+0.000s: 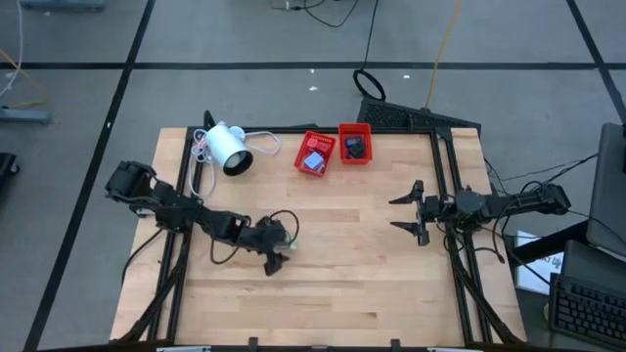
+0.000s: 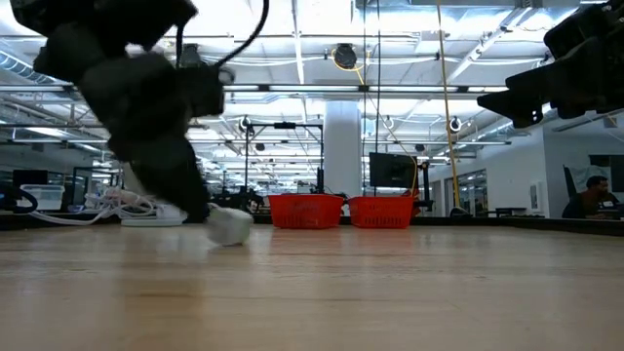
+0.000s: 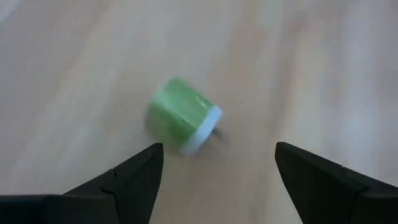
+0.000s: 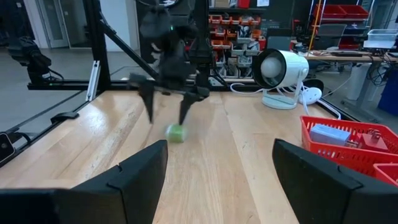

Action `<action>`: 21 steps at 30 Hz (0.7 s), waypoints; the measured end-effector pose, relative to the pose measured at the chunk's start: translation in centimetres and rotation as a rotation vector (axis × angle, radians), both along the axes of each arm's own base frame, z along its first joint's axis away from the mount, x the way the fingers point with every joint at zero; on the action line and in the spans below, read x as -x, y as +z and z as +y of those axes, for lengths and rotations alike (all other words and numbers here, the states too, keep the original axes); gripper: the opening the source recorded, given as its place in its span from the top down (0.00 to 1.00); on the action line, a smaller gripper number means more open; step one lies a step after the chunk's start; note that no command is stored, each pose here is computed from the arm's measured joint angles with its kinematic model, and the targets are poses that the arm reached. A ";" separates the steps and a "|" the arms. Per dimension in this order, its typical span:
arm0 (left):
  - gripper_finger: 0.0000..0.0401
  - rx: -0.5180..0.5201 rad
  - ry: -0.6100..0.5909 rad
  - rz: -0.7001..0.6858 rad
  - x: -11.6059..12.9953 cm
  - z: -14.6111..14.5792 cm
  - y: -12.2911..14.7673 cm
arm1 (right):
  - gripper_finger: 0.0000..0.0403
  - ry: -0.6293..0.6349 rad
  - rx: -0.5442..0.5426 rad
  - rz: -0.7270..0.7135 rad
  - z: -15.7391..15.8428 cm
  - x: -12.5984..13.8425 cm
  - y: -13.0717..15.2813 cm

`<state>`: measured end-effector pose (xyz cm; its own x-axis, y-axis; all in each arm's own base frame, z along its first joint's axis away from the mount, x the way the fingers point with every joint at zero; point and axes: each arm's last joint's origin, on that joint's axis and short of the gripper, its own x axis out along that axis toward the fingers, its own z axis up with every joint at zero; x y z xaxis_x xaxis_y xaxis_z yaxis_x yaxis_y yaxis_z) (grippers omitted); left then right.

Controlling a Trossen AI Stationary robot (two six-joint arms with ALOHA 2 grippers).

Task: Pick & Place Office items
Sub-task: Put the green charger adapter into the left red bin

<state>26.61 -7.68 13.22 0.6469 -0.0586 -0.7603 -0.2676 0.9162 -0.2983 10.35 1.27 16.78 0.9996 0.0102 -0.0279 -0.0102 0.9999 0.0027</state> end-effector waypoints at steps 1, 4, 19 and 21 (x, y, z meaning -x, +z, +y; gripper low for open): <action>0.23 0.015 -0.030 -0.046 -0.3 -0.2 0.4 | 0.31 0.000 0.000 0.000 0.0 0.0 0.0; 0.23 0.028 -0.098 -0.170 -1.2 -0.4 1.3 | 0.31 0.000 0.000 0.000 0.0 0.0 0.0; 0.23 -0.173 -0.208 -0.173 -1.3 -0.4 0.6 | 0.31 0.000 0.000 0.000 0.0 0.0 0.0; 0.23 -0.237 -0.251 -0.179 -1.4 -0.6 0.3 | 0.31 0.000 0.000 0.000 0.0 0.0 0.0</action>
